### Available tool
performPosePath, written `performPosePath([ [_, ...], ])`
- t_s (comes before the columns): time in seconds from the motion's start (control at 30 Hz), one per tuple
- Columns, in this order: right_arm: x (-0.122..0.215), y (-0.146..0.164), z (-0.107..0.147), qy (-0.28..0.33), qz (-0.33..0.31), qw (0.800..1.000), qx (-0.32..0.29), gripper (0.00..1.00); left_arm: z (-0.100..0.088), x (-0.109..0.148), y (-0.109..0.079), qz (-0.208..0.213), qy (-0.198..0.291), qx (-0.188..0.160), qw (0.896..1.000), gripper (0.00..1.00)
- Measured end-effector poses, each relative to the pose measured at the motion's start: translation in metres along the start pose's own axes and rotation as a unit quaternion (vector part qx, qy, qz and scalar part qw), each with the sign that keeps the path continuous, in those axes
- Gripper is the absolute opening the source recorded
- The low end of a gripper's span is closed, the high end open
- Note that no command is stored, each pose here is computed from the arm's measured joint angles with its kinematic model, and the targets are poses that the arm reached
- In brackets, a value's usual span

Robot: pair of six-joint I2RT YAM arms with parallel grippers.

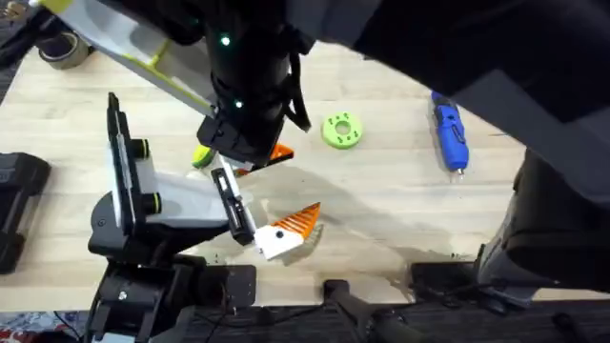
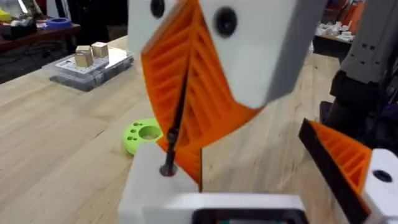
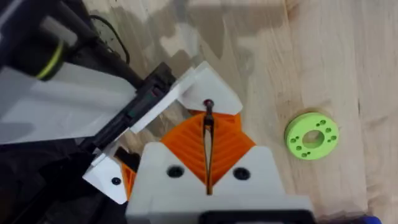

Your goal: Pick up the gripper from the table and insert it into the empty holder that is missing its gripper. Then pick up a screw, insert it into the mounting hole, and use the screwdriver to tighten it. Finally, clean up the table by picking up the vegetable and placing it into the bucket.

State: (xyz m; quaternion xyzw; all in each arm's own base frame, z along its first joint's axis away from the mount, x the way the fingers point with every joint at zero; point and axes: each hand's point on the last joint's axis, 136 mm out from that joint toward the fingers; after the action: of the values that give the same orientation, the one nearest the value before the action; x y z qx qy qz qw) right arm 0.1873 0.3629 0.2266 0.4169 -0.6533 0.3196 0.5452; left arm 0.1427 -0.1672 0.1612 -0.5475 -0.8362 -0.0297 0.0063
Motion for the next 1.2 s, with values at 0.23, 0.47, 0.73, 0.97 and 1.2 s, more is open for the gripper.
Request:
performPosePath([
  [0.23,0.0,0.0,0.0,0.0,0.0,1.0,0.0,0.011,0.0,0.0,0.0,0.0,0.0,0.0,1.0,0.986],
  [0.47,0.0,0.0,0.0,0.0,0.0,1.0,0.0,0.011,0.0,0.0,0.0,0.0,0.0,0.0,1.0,0.986],
  [0.73,0.0,0.0,0.0,0.001,0.0,1.0,0.0,0.011,0.0,0.0,0.0,0.0,0.0,0.0,1.0,0.986],
  [0.97,-0.01,0.0,0.001,0.016,0.0,1.0,-0.001,0.011,0.0,0.0,0.0,0.0,0.0,0.002,1.0,0.986],
  [1.2,-0.017,-0.001,0.0,0.024,-0.001,1.0,-0.001,0.012,0.0,0.0,0.0,0.0,0.001,0.009,1.0,0.986],
])
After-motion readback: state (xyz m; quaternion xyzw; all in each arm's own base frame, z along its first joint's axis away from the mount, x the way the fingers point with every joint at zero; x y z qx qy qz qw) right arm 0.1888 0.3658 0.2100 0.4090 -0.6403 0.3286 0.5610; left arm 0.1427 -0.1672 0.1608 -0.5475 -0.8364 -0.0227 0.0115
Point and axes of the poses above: each hand's point on the last joint's axis, 136 mm out from that joint toward the fingers, its own x axis back along the fingers, its own y axis along the line the jaws close on, z = x × y, and after that the axes turned 7 degrees about -x, right-handed
